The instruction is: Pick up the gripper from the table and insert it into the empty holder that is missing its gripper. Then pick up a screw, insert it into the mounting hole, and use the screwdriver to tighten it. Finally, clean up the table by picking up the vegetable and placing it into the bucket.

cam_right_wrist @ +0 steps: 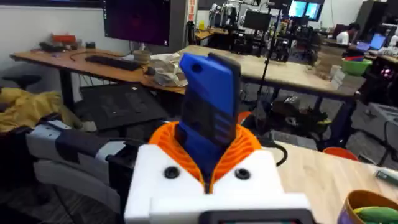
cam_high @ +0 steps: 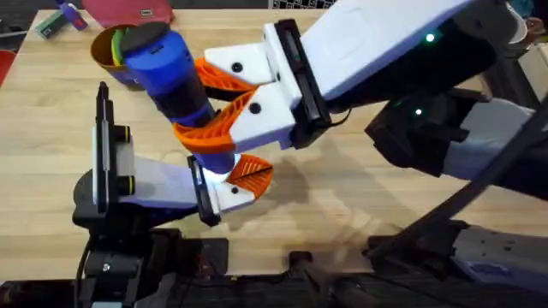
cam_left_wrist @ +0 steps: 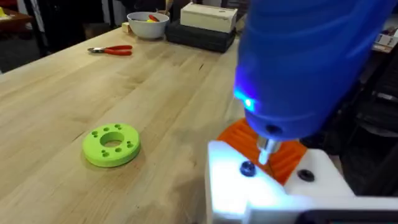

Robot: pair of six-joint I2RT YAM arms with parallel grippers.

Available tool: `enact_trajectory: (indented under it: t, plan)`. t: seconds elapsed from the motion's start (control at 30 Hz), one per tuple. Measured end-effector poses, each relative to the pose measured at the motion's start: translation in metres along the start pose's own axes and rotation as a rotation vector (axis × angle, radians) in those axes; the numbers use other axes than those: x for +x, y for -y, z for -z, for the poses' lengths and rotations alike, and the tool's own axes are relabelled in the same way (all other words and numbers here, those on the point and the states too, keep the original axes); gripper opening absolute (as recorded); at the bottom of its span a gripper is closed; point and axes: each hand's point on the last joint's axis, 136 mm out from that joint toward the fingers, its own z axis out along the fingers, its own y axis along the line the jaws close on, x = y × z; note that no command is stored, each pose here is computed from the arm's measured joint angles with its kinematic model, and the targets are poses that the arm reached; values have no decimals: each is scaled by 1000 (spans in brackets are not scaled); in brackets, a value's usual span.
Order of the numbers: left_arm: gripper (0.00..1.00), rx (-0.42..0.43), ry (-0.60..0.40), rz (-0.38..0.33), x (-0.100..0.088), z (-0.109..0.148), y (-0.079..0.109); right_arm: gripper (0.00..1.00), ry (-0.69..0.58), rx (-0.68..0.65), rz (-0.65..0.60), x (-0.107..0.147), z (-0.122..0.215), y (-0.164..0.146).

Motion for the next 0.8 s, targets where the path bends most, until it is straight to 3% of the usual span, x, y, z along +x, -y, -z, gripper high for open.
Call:
enact_trajectory:
  t: [0.8]
  plan:
    - [9, 0, 0, 0, 0, 0, 0, 25, -10, -8, 25, 3, 1, 0]
